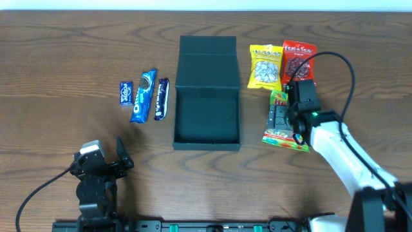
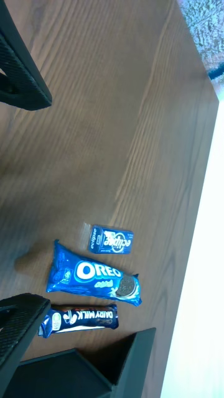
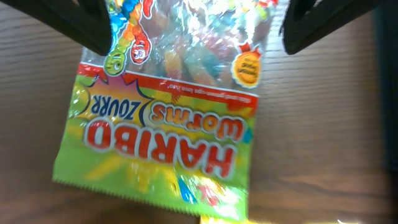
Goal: Pack container
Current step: 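Reach right gripper to the Haribo Worms bag and grasp it, then lift the Haribo bag and lower it into the black box, release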
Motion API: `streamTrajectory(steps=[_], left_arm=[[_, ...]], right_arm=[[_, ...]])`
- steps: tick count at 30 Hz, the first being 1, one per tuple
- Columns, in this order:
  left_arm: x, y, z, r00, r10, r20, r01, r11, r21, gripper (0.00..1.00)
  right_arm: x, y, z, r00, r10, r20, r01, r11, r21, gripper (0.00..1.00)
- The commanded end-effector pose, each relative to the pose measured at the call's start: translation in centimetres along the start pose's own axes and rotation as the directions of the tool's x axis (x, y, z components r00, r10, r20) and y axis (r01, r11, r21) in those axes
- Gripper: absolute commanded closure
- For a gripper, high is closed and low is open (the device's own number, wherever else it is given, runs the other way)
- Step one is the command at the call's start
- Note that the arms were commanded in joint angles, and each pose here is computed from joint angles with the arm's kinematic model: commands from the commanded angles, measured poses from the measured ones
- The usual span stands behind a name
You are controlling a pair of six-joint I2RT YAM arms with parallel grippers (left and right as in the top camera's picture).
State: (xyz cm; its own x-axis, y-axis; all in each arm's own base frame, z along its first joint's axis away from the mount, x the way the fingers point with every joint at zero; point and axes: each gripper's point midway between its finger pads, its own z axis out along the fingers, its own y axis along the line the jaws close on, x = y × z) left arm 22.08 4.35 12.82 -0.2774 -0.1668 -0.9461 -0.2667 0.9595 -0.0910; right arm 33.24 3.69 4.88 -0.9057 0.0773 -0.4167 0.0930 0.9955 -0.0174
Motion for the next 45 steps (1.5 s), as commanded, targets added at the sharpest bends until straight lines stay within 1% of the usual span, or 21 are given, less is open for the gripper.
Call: streamTrajectory(steps=[1, 4, 14, 15, 17, 19, 20, 23, 24, 30, 34, 41, 45], left_arm=[[0.9, 0.4, 0.3, 1.000, -0.003, -0.019, 0.002, 1.000, -0.018, 0.05], [0.9, 0.4, 0.3, 1.000, -0.003, -0.019, 0.002, 1.000, -0.018, 0.05], [0.9, 0.4, 0.3, 1.000, -0.003, -0.019, 0.002, 1.000, -0.018, 0.05], [0.9, 0.4, 0.3, 1.000, -0.002, -0.019, 0.002, 1.000, -0.018, 0.05], [0.9, 0.4, 0.3, 1.000, -0.003, -0.019, 0.002, 1.000, -0.018, 0.05], [0.9, 0.4, 0.3, 1.000, -0.003, -0.019, 0.002, 1.000, -0.018, 0.05], [0.9, 0.4, 0.3, 1.000, -0.003, -0.019, 0.002, 1.000, -0.018, 0.05], [0.9, 0.4, 0.3, 1.000, -0.003, -0.019, 0.002, 1.000, -0.018, 0.05], [0.9, 0.4, 0.3, 1.000, -0.003, -0.019, 0.002, 1.000, -0.018, 0.05], [0.9, 0.4, 0.3, 1.000, -0.003, -0.019, 0.002, 1.000, -0.018, 0.05], [0.9, 0.4, 0.3, 1.000, -0.003, -0.019, 0.002, 1.000, -0.018, 0.05], [0.9, 0.4, 0.3, 1.000, -0.003, -0.019, 0.002, 1.000, -0.018, 0.05], [0.9, 0.4, 0.3, 1.000, -0.003, -0.019, 0.002, 1.000, -0.018, 0.05]], right_arm=[[0.1, -1.2, 1.2, 1.000, 0.009, -0.025, -0.007, 0.999, 0.049, 0.19], [0.8, -1.1, 2.6, 0.998, 0.022, -0.065, -0.020, 0.999, 0.025, 0.23], [2.3, -0.7, 5.2, 0.989, 0.041, -0.144, -0.044, 0.999, -0.021, 0.30], [2.5, -0.7, 5.5, 0.987, 0.040, -0.153, -0.044, 0.999, -0.022, 0.33], [2.9, -0.6, 5.9, 0.985, 0.039, -0.169, -0.044, 0.999, -0.027, 0.43], [3.4, -0.3, 6.2, 0.981, 0.038, -0.189, -0.046, 0.998, -0.040, 0.57], [3.6, -0.2, 6.3, 0.979, 0.038, -0.198, -0.048, 0.998, -0.047, 0.71], [3.7, -0.2, 6.2, 0.978, 0.037, -0.205, -0.048, 0.998, -0.049, 0.90], [4.0, -0.1, 6.2, 0.976, 0.037, -0.215, -0.049, 0.997, -0.054, 0.98], [5.4, 0.6, 5.2, 0.957, 0.032, -0.287, -0.061, 0.994, -0.093, 0.99], [4.7, 0.8, 3.0, 0.958, 0.028, -0.286, -0.060, 0.993, -0.105, 0.99], [1.0, 1.7, -2.8, 0.985, 0.069, -0.157, -0.092, 0.985, -0.144, 0.98], [-0.6, 2.6, -6.5, 0.996, 0.064, -0.068, -0.075, 0.979, -0.188, 0.98]])
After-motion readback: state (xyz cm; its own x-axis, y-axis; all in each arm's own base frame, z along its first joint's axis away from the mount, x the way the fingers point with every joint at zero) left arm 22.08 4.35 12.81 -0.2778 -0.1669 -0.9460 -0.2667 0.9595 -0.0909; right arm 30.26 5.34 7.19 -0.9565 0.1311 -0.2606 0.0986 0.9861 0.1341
